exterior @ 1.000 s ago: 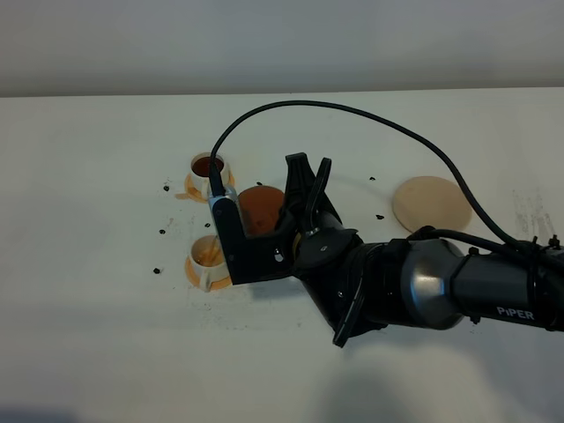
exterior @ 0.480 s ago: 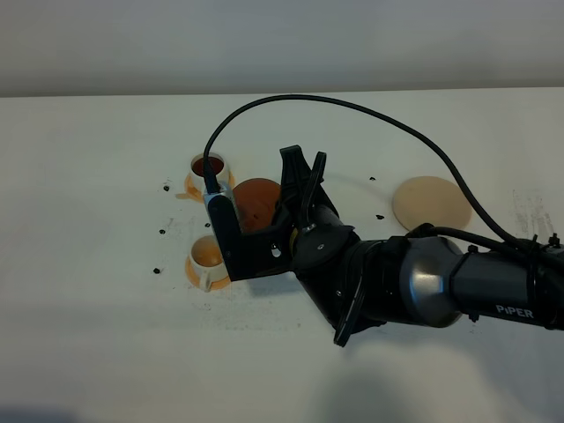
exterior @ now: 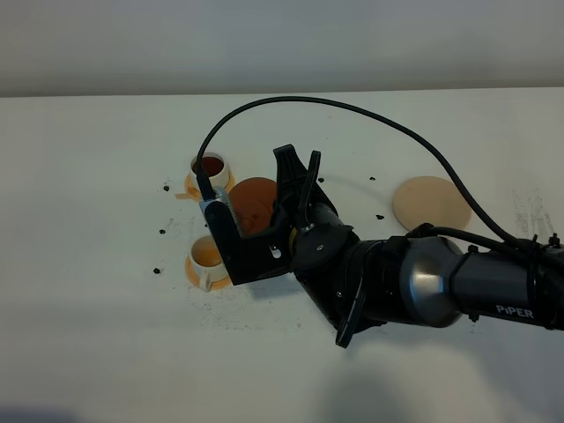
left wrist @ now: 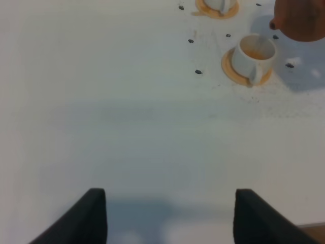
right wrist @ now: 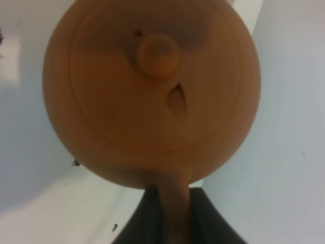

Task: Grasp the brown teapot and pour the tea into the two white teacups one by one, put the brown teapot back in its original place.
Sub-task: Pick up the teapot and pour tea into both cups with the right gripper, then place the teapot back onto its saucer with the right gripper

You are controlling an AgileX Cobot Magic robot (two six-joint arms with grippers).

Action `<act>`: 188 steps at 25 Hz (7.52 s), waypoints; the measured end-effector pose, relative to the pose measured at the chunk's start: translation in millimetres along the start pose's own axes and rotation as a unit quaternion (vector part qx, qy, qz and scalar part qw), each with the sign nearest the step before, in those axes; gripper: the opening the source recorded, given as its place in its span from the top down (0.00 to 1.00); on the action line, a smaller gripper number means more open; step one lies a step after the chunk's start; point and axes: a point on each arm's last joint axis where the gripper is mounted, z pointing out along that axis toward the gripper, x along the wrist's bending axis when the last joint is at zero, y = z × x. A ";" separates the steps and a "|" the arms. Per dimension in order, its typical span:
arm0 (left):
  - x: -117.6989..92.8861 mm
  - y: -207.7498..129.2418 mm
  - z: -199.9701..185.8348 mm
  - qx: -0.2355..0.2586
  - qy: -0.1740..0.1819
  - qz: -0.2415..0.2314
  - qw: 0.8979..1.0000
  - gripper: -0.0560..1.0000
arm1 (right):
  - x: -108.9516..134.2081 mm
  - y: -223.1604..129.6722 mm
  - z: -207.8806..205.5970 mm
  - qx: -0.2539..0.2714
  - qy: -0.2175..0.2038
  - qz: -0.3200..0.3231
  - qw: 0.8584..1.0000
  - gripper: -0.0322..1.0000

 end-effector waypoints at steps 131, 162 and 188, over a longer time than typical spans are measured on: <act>0.0 0.0 0.0 0.000 0.000 0.000 1.000 0.46 | -7.8 7.6 -3.2 -0.014 -0.052 -0.162 0.985 0.88; 0.0 0.0 0.0 0.000 0.000 0.000 1.000 0.46 | -5.6 6.1 -3.0 -0.011 -0.038 -0.060 0.997 0.88; 0.0 0.0 0.0 0.000 0.000 0.000 1.000 0.46 | -64.7 -70.8 -35.1 -0.026 0.113 0.562 0.819 0.88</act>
